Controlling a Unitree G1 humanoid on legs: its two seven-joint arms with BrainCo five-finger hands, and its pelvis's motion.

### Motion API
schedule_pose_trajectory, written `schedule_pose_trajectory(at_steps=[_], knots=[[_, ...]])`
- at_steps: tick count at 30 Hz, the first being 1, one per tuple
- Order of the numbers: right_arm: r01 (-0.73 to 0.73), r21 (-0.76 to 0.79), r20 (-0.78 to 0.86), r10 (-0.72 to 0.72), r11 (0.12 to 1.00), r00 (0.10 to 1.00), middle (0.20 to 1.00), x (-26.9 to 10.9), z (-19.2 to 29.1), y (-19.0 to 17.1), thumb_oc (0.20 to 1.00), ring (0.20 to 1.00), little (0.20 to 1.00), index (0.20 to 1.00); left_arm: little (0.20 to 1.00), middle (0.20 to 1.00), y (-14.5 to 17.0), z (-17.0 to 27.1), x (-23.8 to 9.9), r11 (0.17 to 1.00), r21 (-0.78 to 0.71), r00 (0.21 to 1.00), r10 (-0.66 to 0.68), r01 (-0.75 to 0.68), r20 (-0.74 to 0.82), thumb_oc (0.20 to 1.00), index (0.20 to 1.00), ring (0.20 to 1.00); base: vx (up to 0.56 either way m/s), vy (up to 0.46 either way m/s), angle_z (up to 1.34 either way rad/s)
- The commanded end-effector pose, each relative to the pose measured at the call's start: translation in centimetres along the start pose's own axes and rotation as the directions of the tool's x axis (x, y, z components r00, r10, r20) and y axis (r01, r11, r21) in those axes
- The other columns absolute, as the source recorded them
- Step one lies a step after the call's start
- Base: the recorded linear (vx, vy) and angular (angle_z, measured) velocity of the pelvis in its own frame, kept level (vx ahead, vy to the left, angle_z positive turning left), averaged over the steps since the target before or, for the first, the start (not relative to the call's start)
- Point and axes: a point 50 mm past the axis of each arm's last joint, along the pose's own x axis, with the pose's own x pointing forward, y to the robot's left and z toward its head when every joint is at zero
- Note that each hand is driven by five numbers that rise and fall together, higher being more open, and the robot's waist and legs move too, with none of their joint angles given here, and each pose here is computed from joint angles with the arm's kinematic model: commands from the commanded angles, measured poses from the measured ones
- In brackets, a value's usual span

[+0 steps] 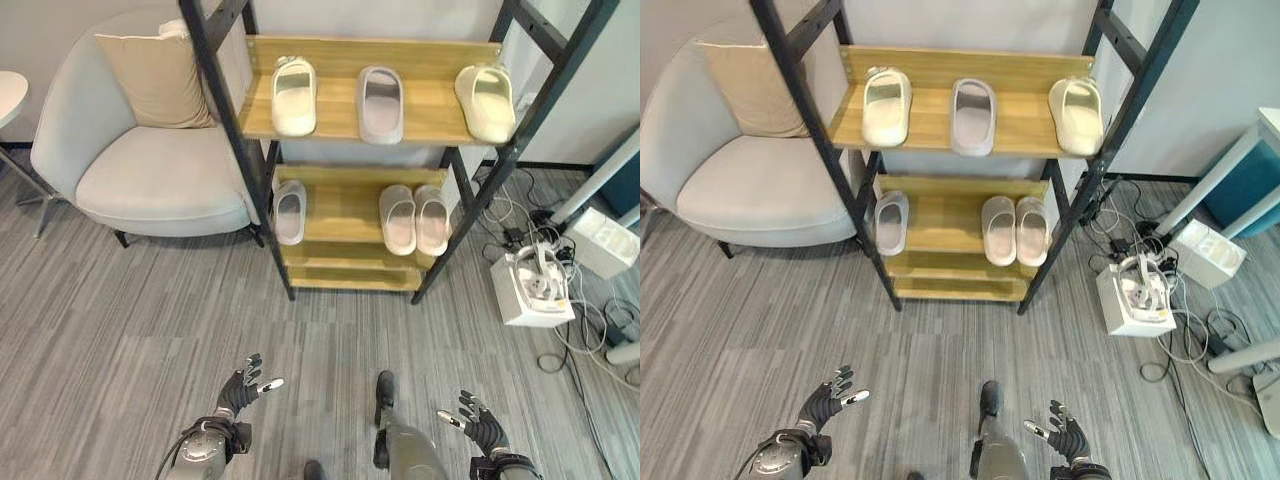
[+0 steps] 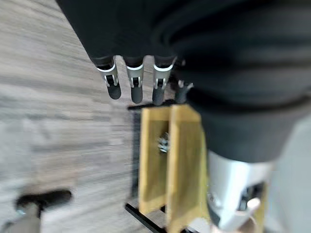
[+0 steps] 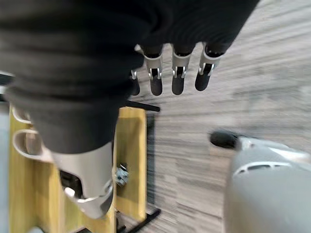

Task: Arrange the slippers neatly on the shoe rack.

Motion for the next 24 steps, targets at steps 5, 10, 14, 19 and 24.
schedule_pose_trajectory(at_steps=[5,10,14,19,24], knots=[[0.032,-0.042,0.147,-0.025,0.999,0.989,1.000,0.3,3.7,-2.5,1.000,1.000,1.000,1.000,1.000,1.000,-0.3,2.6,0.8,1.000,-0.009,0.994,-0.017,0.018,0.110,1.000,1.000,1.000,0.19,-0.202,-0.43],[0.068,-0.016,0.140,-0.065,0.998,0.988,1.000,0.4,3.6,-3.0,1.000,1.000,1.000,1.000,1.000,1.000,-0.6,2.7,1.0,1.000,-0.011,0.994,-0.015,0.017,0.112,1.000,1.000,1.000,0.19,0.008,-0.02],[0.080,-0.012,0.125,-0.078,0.997,0.989,1.000,0.4,3.2,-3.0,1.000,1.000,1.000,1.000,1.000,1.000,-0.5,2.9,1.1,1.000,-0.014,0.993,0.000,0.002,0.120,1.000,1.000,1.000,0.15,0.069,-0.28],[0.070,-0.001,0.097,-0.069,0.998,0.993,1.000,-0.2,2.1,-2.6,1.000,1.000,1.000,1.000,1.000,1.000,-0.6,2.0,0.8,1.000,-0.010,0.996,0.000,0.001,0.089,1.000,1.000,1.000,0.21,0.137,-0.27],[0.044,0.000,0.078,-0.044,0.999,0.996,1.000,0.0,1.7,-1.9,1.000,1.000,1.000,1.000,1.000,1.000,-0.3,1.8,0.4,1.000,-0.022,0.996,0.004,-0.002,0.089,1.000,1.000,1.000,0.10,0.123,0.18]])
